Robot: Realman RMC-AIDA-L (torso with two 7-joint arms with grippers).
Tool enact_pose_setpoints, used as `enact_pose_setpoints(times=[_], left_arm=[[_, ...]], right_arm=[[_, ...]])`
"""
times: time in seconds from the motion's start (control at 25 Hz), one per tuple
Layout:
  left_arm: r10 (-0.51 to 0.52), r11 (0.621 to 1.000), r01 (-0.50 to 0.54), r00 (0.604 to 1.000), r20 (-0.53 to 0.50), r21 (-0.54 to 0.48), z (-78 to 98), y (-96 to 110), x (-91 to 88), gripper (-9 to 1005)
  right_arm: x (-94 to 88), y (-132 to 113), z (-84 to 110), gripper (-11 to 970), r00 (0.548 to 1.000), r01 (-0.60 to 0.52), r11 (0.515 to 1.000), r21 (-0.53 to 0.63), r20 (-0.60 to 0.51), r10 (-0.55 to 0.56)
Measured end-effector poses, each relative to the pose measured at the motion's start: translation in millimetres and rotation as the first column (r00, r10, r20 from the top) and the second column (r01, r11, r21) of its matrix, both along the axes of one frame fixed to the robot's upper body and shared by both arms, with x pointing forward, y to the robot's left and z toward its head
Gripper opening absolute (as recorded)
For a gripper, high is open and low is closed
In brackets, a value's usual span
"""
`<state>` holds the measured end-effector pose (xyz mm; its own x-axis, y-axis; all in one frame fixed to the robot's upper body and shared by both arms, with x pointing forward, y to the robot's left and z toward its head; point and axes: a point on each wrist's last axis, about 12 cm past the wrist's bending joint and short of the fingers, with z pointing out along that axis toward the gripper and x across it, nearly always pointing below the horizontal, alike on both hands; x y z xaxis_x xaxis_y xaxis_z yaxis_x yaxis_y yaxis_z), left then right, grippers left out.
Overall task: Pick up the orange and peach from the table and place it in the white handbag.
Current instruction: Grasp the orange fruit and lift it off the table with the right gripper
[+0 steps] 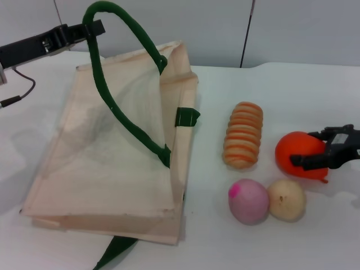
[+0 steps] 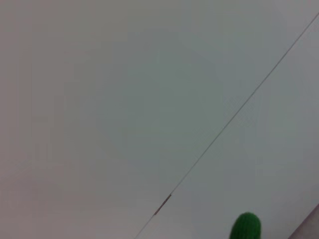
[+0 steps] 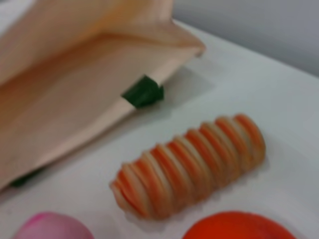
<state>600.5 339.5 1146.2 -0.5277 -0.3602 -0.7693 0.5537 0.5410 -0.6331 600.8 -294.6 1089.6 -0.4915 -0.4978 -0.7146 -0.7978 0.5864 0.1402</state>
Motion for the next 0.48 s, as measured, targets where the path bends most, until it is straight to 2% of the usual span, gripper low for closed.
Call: enact_pose_setpoints(times=[0.16, 0.48], left_arm=[[-0.002, 1.0, 0.002, 1.0, -0.002, -0.003, -0.3, -0.9, 0.3, 114], [-0.002, 1.0, 0.002, 1.0, -0.005, -0.004, -0.7, -0.8, 0.3, 114]], right_arm=[[1.8, 0.8, -3.4, 874, 1.0, 0.009, 0.999, -0.044, -0.026, -0.011], [3.1, 2.6, -3.2, 873, 1.0, 0.009, 0.999, -0.049, -0.028, -0.011]])
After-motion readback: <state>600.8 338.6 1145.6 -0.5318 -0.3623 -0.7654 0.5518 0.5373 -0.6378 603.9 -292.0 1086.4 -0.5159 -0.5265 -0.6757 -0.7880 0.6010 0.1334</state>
